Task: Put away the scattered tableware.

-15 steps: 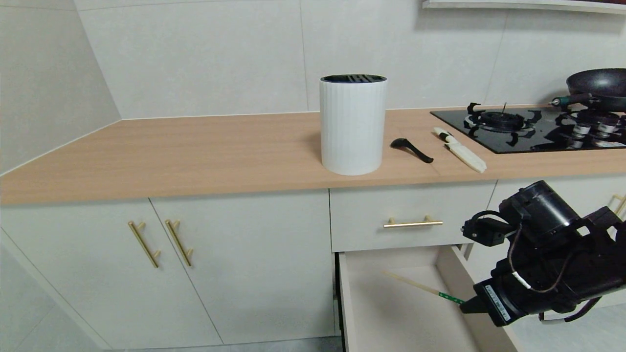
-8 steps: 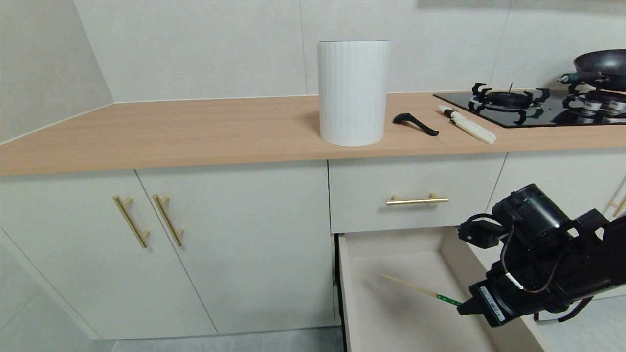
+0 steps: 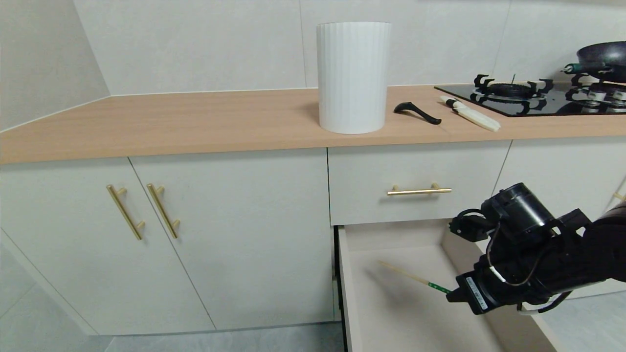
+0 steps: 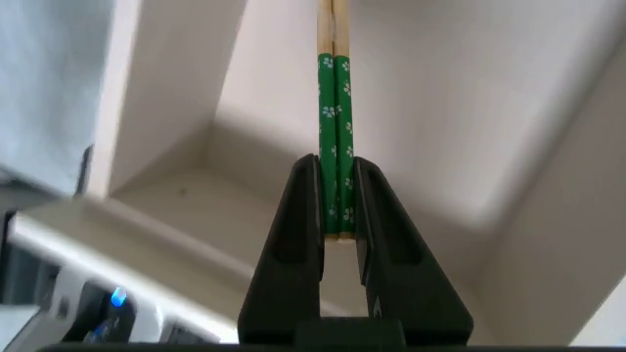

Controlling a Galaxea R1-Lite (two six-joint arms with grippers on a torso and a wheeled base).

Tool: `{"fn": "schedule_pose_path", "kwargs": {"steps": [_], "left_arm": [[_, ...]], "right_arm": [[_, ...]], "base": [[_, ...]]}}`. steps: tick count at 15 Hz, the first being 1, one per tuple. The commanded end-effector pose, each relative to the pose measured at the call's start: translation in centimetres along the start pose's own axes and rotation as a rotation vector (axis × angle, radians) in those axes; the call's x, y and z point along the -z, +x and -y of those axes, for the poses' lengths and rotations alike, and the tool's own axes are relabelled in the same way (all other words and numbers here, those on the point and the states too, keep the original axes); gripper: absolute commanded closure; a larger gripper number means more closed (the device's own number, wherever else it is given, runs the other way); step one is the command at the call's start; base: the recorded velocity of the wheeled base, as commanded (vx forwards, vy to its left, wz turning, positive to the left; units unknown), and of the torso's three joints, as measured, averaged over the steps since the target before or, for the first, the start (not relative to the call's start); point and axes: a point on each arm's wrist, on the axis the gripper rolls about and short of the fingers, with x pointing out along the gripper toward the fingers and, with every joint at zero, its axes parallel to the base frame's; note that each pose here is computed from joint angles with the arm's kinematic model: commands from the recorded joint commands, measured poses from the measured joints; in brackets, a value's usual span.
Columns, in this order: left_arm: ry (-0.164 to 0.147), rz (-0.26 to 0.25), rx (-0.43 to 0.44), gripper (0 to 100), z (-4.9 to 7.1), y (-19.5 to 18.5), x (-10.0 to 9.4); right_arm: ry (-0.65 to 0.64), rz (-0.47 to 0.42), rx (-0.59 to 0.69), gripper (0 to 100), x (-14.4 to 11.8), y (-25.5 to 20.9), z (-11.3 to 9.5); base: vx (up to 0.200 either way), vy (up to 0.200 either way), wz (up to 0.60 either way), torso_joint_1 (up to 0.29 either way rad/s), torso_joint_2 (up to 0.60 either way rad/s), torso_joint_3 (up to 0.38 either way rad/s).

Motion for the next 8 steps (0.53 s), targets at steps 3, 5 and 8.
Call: {"fn": "schedule_pose_path", "kwargs": {"steps": [3,5,8], "left_arm": [[0.0,-0.001,0.0,0,0.0,0.0,0.0],[0.0,-0.001,0.0,0,0.0,0.0,0.0],[0.0,-0.001,0.0,0,0.0,0.0,0.0]], "right_arm": [[0.145,0.001,0.029,100,-1.4,5.1,0.0],[0.225,0.008,0.013,100,-1.7,8.7,-0.4],[0.236,-0.021,0.019,100,-1.1,11.4,-0.4]], "base": [[0.0,0.0,0.0,0.0,0.0,0.0],[0.0,0.0,0.0,0.0,0.0,0.0],[0.0,0.0,0.0,0.0,0.0,0.0]]}}
